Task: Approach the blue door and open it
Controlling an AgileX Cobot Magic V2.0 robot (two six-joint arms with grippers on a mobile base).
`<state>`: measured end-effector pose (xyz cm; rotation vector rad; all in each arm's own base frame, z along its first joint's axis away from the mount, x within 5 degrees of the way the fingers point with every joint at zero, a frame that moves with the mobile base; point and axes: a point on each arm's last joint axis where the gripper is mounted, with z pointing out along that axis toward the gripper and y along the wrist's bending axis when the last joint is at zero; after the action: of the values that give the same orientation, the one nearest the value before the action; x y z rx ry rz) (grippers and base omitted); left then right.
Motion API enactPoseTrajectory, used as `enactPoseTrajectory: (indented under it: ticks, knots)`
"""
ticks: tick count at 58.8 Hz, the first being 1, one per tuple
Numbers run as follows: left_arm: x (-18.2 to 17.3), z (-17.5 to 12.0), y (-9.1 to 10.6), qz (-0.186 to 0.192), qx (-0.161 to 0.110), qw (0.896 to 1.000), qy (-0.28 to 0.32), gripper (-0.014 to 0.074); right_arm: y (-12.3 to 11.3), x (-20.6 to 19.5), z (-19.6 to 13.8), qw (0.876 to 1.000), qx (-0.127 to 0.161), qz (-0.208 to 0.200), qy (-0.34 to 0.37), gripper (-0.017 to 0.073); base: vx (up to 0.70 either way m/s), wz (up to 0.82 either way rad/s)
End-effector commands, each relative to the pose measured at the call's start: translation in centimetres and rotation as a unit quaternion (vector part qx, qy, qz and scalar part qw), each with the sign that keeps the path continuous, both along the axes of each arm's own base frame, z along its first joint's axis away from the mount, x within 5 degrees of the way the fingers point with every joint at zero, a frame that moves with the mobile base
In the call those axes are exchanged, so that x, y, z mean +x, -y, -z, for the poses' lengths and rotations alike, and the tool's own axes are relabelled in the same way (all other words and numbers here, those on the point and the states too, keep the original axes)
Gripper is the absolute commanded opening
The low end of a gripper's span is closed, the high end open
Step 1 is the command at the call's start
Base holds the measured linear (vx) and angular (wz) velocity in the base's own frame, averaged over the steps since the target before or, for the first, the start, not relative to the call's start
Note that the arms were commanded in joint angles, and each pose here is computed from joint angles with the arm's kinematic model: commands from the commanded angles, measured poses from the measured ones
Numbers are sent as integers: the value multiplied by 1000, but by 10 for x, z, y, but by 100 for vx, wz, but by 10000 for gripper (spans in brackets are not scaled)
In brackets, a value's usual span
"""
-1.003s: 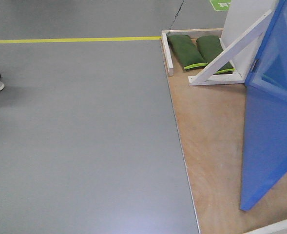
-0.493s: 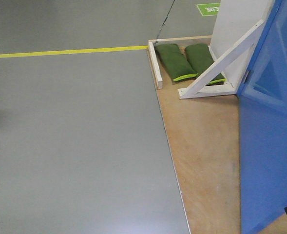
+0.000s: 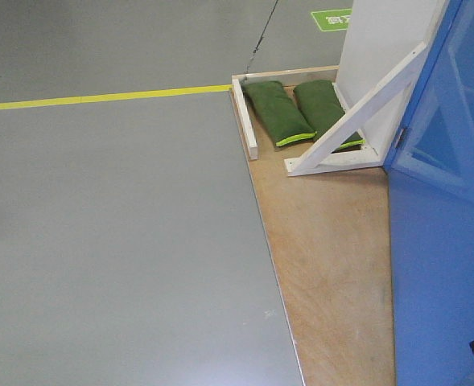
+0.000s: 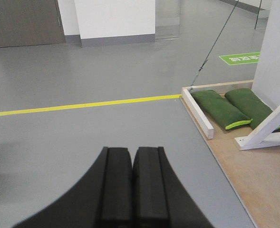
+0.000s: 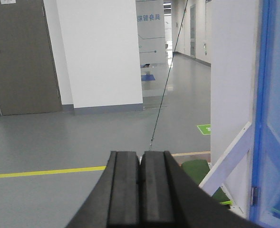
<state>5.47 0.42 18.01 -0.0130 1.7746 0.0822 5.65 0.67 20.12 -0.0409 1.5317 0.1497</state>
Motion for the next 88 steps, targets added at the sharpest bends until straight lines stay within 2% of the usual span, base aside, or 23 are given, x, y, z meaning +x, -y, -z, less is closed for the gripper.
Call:
enactPoseTrajectory:
  ticks: [1,79,88]
  knots:
    - [0,-17,1,6,-2,998,62,73,-1,-2,-8,999,-3,-5,48,12,8,4]
    - [0,-17,1,6,-2,998,62,73,0,-1,-4,1000,-6,-3,27,12,1,0]
    - [0,-17,1,6,-2,998,62,73,0,-1,-17,1000,-9,-2,28,12,0,0]
